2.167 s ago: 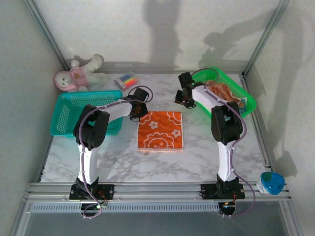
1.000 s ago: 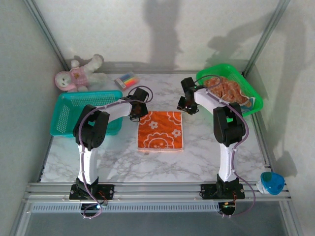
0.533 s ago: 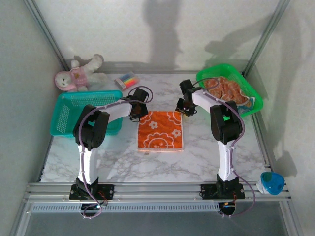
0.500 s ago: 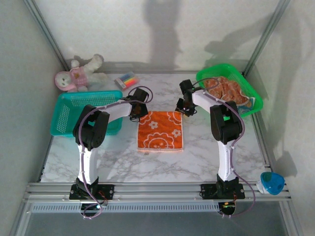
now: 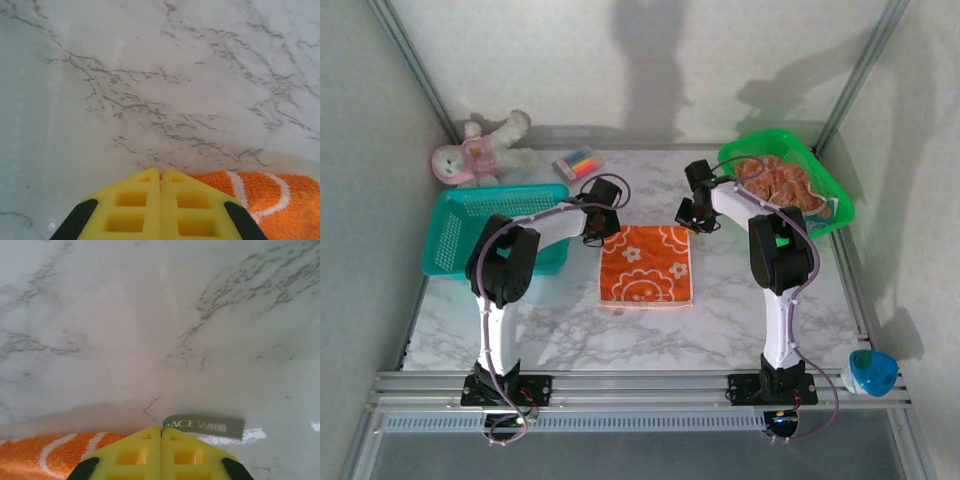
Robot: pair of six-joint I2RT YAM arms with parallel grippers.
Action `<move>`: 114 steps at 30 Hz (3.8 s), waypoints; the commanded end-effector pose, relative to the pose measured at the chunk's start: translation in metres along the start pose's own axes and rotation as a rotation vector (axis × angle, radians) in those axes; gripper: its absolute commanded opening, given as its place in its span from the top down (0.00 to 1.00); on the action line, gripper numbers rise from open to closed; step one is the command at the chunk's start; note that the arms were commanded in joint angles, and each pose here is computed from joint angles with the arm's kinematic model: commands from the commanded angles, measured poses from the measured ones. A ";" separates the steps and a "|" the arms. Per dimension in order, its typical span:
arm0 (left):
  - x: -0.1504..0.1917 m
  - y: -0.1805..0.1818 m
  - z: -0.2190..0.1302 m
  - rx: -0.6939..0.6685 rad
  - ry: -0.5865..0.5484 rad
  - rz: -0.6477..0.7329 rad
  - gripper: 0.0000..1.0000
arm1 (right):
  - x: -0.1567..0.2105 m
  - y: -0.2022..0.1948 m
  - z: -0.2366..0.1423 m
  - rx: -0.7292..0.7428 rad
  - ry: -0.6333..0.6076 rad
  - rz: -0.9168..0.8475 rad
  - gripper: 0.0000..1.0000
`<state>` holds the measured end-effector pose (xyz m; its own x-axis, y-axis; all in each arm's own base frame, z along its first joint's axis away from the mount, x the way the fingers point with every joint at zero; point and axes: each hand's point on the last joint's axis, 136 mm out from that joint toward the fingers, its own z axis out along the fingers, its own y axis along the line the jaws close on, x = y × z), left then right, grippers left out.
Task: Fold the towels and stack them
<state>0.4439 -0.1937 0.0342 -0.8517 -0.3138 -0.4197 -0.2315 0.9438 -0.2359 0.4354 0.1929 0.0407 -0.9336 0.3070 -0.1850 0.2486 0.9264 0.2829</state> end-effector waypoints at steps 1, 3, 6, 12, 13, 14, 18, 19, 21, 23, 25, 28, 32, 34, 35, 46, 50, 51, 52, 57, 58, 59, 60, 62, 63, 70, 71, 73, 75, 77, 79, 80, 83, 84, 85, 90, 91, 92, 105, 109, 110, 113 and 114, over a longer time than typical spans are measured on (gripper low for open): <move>-0.011 -0.009 -0.026 0.036 -0.030 0.026 1.00 | -0.010 0.014 -0.034 -0.037 -0.064 -0.060 1.00; -0.013 -0.009 -0.032 0.042 -0.042 0.029 1.00 | -0.010 0.017 -0.042 -0.060 -0.074 -0.072 1.00; -0.014 -0.008 -0.040 0.052 -0.057 0.032 1.00 | -0.007 0.017 -0.051 -0.078 -0.087 -0.081 1.00; -0.007 -0.003 -0.046 0.074 -0.068 0.045 1.00 | 0.004 0.011 -0.057 -0.097 -0.098 -0.105 1.00; -0.004 -0.002 -0.044 0.076 -0.061 0.049 1.00 | 0.006 0.010 -0.055 -0.097 -0.095 -0.106 1.00; -0.002 -0.001 -0.042 0.075 -0.058 0.049 1.00 | 0.008 0.009 -0.053 -0.097 -0.092 -0.106 1.00; 0.001 0.002 -0.035 0.065 -0.055 0.040 1.00 | 0.009 0.006 -0.046 -0.087 -0.103 -0.108 1.00; 0.000 0.001 -0.035 0.067 -0.058 0.040 1.00 | 0.009 0.005 -0.044 -0.087 -0.105 -0.110 1.00; -0.002 0.000 -0.032 0.067 -0.063 0.038 1.00 | 0.008 0.004 -0.039 -0.080 -0.104 -0.112 1.00; -0.006 -0.003 -0.028 0.064 -0.065 0.037 1.00 | 0.006 0.002 -0.031 -0.064 -0.103 -0.116 1.00; -0.010 -0.005 -0.023 0.058 -0.072 0.037 1.00 | 0.002 0.002 -0.026 -0.048 -0.110 -0.122 1.00; -0.016 -0.007 -0.015 0.044 -0.085 0.034 1.00 | -0.006 0.004 -0.019 -0.040 -0.132 -0.124 1.00; -0.018 -0.006 -0.004 0.032 -0.077 0.030 0.93 | -0.016 0.007 -0.008 -0.033 -0.141 -0.132 1.00; -0.018 -0.006 -0.002 0.030 -0.072 0.031 0.81 | -0.018 0.008 -0.002 -0.030 -0.135 -0.141 1.00; -0.019 -0.005 -0.001 0.027 -0.069 0.029 0.74 | -0.018 0.008 0.000 -0.027 -0.131 -0.145 0.98; -0.038 -0.002 -0.010 0.019 -0.046 0.046 0.68 | -0.022 0.011 -0.002 -0.024 -0.133 -0.159 0.78; -0.034 0.004 -0.002 -0.008 -0.010 0.048 0.71 | -0.022 0.010 0.001 -0.021 -0.126 -0.158 0.78; -0.032 0.007 0.002 -0.021 0.003 0.048 0.72 | -0.022 0.010 0.002 -0.019 -0.122 -0.157 0.78; -0.032 0.010 0.004 -0.032 0.008 0.047 0.73 | -0.022 0.010 0.002 -0.016 -0.120 -0.158 0.78; -0.029 0.016 0.011 -0.057 0.050 0.038 0.75 | -0.023 0.006 0.002 0.000 -0.096 -0.152 0.78; -0.029 0.016 0.010 -0.057 0.055 0.035 0.75 | -0.023 0.006 0.002 0.002 -0.085 -0.149 0.78; -0.030 0.016 0.009 -0.058 0.060 0.030 0.75 | -0.023 0.005 0.002 0.005 -0.078 -0.146 0.78; -0.028 0.016 0.010 -0.060 0.075 0.030 0.75 | -0.022 0.005 0.002 0.004 -0.065 -0.144 0.78; -0.028 0.013 0.009 -0.052 0.097 0.029 0.76 | -0.023 0.004 0.002 0.003 -0.045 -0.141 0.78; -0.028 0.011 0.009 -0.047 0.101 0.027 0.76 | -0.023 0.004 0.003 0.002 -0.037 -0.140 0.78; -0.021 0.010 0.014 -0.050 0.153 0.031 0.76 | -0.018 0.004 0.010 0.004 0.020 -0.137 0.78; -0.020 0.011 0.014 -0.053 0.157 0.031 0.76 | -0.018 0.004 0.010 0.004 0.022 -0.137 0.78; -0.019 0.011 0.016 -0.052 0.163 0.032 0.76 | -0.018 0.004 0.011 0.005 0.025 -0.140 0.78; -0.018 0.012 0.018 -0.057 0.168 0.031 0.76 | -0.017 0.002 0.012 0.009 0.029 -0.137 0.78; -0.016 0.014 0.020 -0.071 0.175 0.034 0.76 | -0.017 0.002 0.013 0.012 0.031 -0.136 0.78; -0.015 0.015 0.022 -0.077 0.181 0.033 0.76 | -0.016 0.001 0.014 0.015 0.034 -0.134 0.78; -0.014 0.015 0.022 -0.078 0.181 0.034 0.76 | -0.017 0.001 0.014 0.014 0.033 -0.134 0.78; -0.013 0.014 0.022 -0.072 0.186 0.030 0.77 | -0.016 0.001 0.015 0.013 0.036 -0.134 0.78; -0.014 0.013 0.022 -0.066 0.185 0.029 0.77 | -0.016 0.001 0.016 0.012 0.038 -0.132 0.78; -0.012 0.013 0.022 -0.063 0.188 0.027 0.77 | -0.017 0.001 0.017 0.012 0.038 -0.132 0.78; -0.007 0.010 0.021 -0.044 0.199 0.027 0.79 | -0.015 0.002 0.022 0.002 0.053 -0.130 0.78; -0.005 0.010 0.023 -0.042 0.203 0.028 0.80 | -0.015 0.003 0.022 0.001 0.053 -0.131 0.78; -0.004 0.010 0.024 -0.042 0.206 0.027 0.84 | -0.016 0.003 0.023 0.002 0.053 -0.131 0.78; -0.025 0.000 0.007 -0.013 0.135 0.024 1.00 | -0.024 0.006 0.008 -0.017 0.014 -0.142 1.00; -0.034 -0.004 -0.008 0.007 0.096 0.020 1.00 | -0.028 0.006 -0.005 -0.034 -0.015 -0.138 1.00; -0.035 -0.004 -0.011 0.010 0.090 0.019 1.00 | -0.028 0.007 -0.008 -0.041 -0.021 -0.139 1.00; -0.039 -0.006 -0.019 0.019 0.071 0.015 1.00 | -0.030 0.007 -0.016 -0.050 -0.043 -0.137 1.00; -0.041 -0.006 -0.021 0.023 0.066 0.013 1.00 | -0.031 0.007 -0.018 -0.053 -0.049 -0.138 1.00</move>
<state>0.4657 -0.1868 0.0437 -0.9105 -0.2745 -0.3091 -0.2104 0.9514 -0.2250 0.4570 0.1886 0.0371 -0.9595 0.1851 -0.2122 0.1237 0.9541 0.2728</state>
